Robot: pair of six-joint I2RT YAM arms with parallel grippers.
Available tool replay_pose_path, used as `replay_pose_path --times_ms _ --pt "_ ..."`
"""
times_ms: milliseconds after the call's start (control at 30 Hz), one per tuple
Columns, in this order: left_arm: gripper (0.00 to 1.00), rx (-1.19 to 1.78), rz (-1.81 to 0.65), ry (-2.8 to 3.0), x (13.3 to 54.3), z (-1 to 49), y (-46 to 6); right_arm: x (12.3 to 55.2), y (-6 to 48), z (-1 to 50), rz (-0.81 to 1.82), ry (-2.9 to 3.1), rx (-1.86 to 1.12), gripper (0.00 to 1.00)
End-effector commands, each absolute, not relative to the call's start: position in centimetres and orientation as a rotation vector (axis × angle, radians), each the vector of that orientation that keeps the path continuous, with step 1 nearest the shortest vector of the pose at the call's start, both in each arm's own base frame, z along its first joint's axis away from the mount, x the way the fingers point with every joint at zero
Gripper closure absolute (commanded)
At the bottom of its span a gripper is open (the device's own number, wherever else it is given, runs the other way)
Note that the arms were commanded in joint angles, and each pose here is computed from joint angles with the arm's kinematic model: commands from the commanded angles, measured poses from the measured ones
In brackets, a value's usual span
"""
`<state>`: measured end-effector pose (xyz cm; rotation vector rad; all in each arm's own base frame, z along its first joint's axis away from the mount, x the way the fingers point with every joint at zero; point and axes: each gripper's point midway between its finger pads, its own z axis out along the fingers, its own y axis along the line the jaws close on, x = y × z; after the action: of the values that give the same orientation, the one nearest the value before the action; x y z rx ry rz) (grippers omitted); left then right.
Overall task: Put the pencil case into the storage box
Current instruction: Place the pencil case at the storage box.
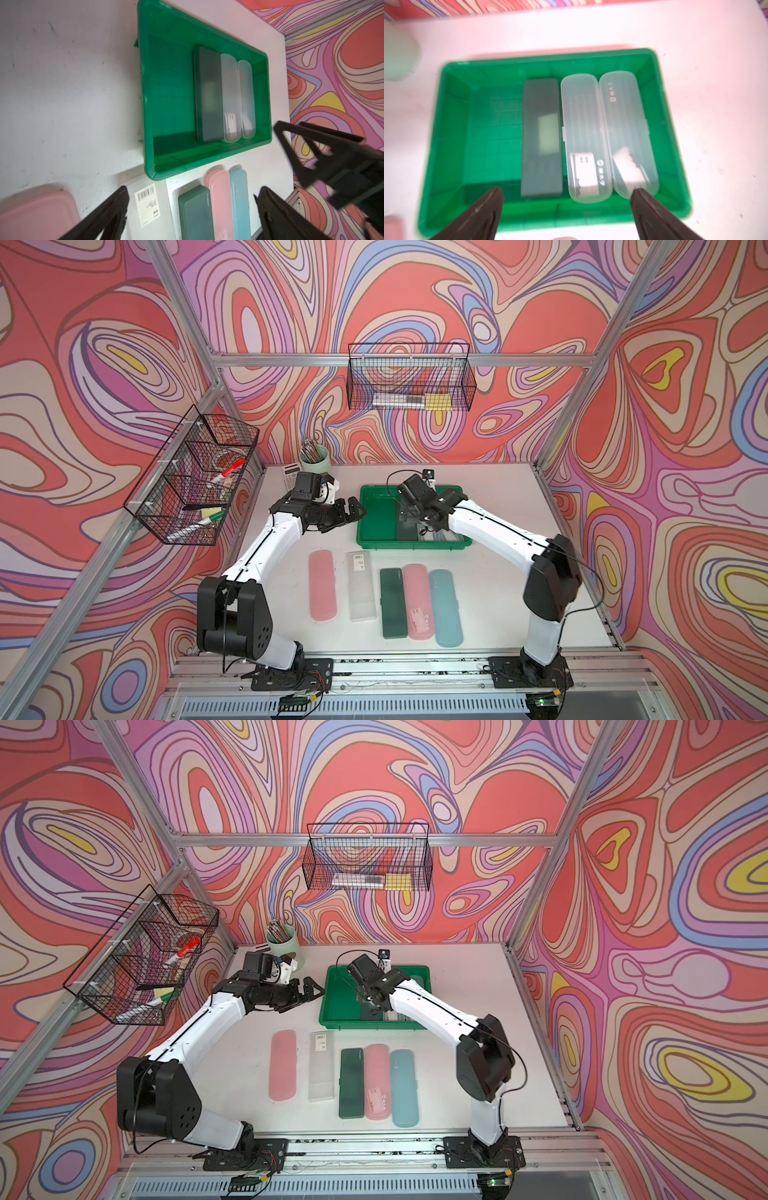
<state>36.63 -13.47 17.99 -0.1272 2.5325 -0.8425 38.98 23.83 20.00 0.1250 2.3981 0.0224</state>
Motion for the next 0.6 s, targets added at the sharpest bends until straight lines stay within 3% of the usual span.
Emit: replay_pose_path --times_ms 0,300,567 --pt "0.01 -0.152 -0.769 2.51 35.1 18.8 -13.1 36.1 22.4 20.2 0.105 2.404 0.127 0.02" --pt "0.01 -0.117 -0.693 2.586 31.3 18.2 -15.4 28.9 19.5 16.6 0.321 2.447 0.123 0.02" --pt "0.01 -0.015 -0.72 2.543 31.8 19.0 -17.0 25.2 18.7 14.9 0.411 2.519 0.166 0.02"
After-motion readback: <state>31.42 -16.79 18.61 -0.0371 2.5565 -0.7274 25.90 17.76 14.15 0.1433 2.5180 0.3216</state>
